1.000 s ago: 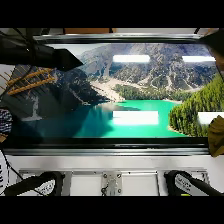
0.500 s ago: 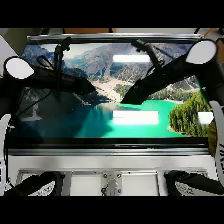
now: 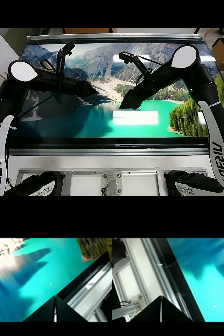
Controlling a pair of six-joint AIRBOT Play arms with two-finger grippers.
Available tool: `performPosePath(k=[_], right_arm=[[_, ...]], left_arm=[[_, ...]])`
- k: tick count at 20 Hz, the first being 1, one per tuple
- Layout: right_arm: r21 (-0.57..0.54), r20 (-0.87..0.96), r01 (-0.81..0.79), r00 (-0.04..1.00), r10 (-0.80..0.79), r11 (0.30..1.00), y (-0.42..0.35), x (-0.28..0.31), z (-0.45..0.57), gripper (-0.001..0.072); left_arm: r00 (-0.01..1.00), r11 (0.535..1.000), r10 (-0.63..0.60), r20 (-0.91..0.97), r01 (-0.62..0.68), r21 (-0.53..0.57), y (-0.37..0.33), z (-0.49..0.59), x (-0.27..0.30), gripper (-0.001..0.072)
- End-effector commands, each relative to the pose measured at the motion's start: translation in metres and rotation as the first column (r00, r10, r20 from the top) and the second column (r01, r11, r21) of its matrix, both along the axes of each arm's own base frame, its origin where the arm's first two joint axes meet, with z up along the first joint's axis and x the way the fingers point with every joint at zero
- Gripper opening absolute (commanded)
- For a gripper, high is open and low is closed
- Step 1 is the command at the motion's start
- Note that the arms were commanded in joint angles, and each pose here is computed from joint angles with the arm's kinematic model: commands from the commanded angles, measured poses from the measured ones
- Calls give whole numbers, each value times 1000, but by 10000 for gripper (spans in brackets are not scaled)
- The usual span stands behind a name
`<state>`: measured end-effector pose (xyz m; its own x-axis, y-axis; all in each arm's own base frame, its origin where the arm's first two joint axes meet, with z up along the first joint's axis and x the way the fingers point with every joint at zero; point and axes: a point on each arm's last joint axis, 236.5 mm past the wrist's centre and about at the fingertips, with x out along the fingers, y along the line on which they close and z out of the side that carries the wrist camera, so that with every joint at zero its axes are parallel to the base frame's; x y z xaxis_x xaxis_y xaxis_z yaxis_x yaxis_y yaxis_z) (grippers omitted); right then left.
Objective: Fold the clothes and pants, and hang the long-sleeved shirts on hangers.
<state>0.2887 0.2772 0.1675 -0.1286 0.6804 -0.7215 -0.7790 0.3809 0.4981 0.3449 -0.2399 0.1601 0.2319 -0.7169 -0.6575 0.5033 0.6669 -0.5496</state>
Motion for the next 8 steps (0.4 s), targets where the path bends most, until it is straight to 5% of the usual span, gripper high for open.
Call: performPosePath(k=[1, 8], right_arm=[[-3, -6, -7, 1000, 7, 1000, 0, -2, -1, 22], [-4, -8, -7, 1000, 7, 1000, 0, -2, -1, 22]], left_arm=[[1000, 1000, -2, 1, 2, 0, -1, 0, -1, 12], [1000, 1000, -2, 1, 2, 0, -1, 0, -1, 12]])
